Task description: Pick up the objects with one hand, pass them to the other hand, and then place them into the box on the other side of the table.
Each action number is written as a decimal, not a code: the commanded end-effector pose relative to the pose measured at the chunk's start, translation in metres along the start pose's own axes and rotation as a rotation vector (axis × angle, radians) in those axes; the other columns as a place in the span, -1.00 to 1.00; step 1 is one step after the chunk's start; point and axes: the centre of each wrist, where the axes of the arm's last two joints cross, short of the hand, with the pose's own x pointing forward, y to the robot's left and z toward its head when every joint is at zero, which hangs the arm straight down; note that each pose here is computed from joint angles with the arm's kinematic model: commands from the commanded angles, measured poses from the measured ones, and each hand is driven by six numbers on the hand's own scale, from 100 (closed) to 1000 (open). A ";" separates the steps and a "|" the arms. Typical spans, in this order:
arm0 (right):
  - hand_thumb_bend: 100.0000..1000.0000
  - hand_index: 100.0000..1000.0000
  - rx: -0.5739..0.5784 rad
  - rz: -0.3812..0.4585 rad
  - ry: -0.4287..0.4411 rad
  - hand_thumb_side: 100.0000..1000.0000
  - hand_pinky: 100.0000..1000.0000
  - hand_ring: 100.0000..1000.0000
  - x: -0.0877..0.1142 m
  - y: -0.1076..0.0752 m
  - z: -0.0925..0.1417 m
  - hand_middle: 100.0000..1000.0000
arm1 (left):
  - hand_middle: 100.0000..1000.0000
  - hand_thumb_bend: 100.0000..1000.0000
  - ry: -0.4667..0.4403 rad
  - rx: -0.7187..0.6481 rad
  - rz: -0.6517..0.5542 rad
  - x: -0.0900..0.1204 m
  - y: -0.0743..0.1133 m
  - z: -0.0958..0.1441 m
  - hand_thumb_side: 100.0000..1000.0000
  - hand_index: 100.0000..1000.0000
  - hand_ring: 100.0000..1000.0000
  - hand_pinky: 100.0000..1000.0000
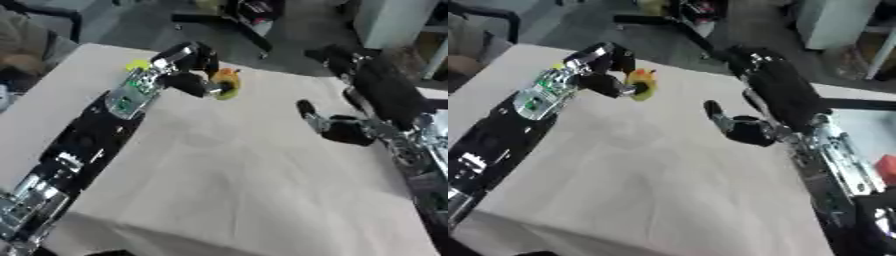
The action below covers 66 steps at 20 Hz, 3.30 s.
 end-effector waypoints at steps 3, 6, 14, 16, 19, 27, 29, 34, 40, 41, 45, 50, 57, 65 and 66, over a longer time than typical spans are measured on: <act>-0.60 0.79 0.013 0.058 -0.062 -0.53 0.72 0.51 0.008 0.000 -0.012 0.57 | -0.36 -0.13 -0.066 -0.094 0.064 0.024 -0.012 -0.018 -1.00 -0.33 -0.27 0.27; -0.59 0.80 0.020 0.069 -0.076 -0.54 0.74 0.52 0.012 0.002 -0.015 0.58 | -0.35 -0.11 -0.087 -0.127 0.085 0.029 -0.018 -0.025 -1.00 -0.32 -0.26 0.27; -0.55 0.83 0.030 0.115 -0.095 -0.58 0.80 0.56 0.019 0.003 -0.018 0.64 | -0.34 -0.07 -0.127 -0.210 0.129 0.042 -0.029 -0.034 -1.00 -0.31 -0.25 0.29; -0.56 0.84 0.044 0.118 -0.097 -0.58 0.80 0.56 0.020 0.006 -0.018 0.64 | -0.34 -0.07 -0.139 -0.227 0.139 0.045 -0.030 -0.034 -1.00 -0.31 -0.25 0.29; -0.56 0.85 0.064 0.114 -0.100 -0.58 0.81 0.56 0.021 0.010 -0.018 0.65 | -0.34 -0.07 -0.159 -0.251 0.154 0.052 -0.031 -0.036 -1.00 -0.31 -0.25 0.29; -0.58 0.84 0.097 0.123 -0.088 -0.60 0.83 0.57 0.019 0.019 -0.016 0.66 | -0.34 -0.06 -0.189 -0.292 0.179 0.066 -0.035 -0.037 -1.00 -0.31 -0.25 0.29; -0.62 0.82 0.106 0.124 -0.084 -0.65 0.82 0.56 0.018 0.021 -0.016 0.65 | -0.34 -0.06 -0.196 -0.297 0.184 0.069 -0.034 -0.037 -1.00 -0.31 -0.25 0.29; -0.92 0.62 0.092 0.143 -0.061 -0.98 0.72 0.43 0.015 0.025 -0.014 0.47 | -0.34 -0.05 -0.205 -0.316 0.201 0.073 -0.035 -0.037 -1.00 -0.30 -0.25 0.29; -1.00 -0.06 -0.036 0.145 0.006 -0.97 0.35 0.04 0.014 0.027 -0.014 -0.01 | -0.32 -0.01 -0.201 -0.351 0.212 0.074 -0.037 -0.038 -1.00 -0.29 -0.23 0.30; -1.00 -0.12 -0.064 0.130 0.017 -0.99 0.32 0.03 0.014 0.028 -0.013 -0.02 | -0.32 0.00 -0.201 -0.357 0.210 0.074 -0.037 -0.037 -1.00 -0.28 -0.22 0.31; -1.00 -0.41 -0.149 0.076 0.056 -1.00 0.21 -0.01 0.013 0.030 -0.013 -0.06 | -0.21 0.13 -0.198 -0.374 0.197 0.071 -0.035 -0.036 -1.00 -0.16 -0.13 0.36; -1.00 -0.49 -0.208 0.014 0.092 -0.95 0.09 -0.06 0.010 0.032 -0.012 -0.12 | -0.06 0.77 -0.179 -0.358 0.159 0.062 -0.024 -0.031 -0.72 0.04 0.00 0.42; -1.00 -0.54 -0.255 -0.019 0.118 -0.92 0.07 -0.07 0.004 0.027 -0.009 -0.14 | -0.01 0.89 -0.112 -0.241 0.124 0.037 -0.005 -0.019 -0.41 0.10 0.04 0.43; -1.00 -0.54 -0.300 -0.058 0.167 -0.91 -0.04 -0.12 -0.002 0.020 -0.006 -0.20 | 0.02 0.90 -0.049 -0.114 0.127 0.016 0.009 -0.007 -0.26 0.16 0.06 0.44; -1.00 -0.54 -0.307 -0.066 0.174 -0.90 -0.06 -0.14 -0.002 0.019 -0.006 -0.21 | 0.03 0.90 -0.043 -0.102 0.130 0.015 0.009 -0.006 -0.24 0.16 0.06 0.44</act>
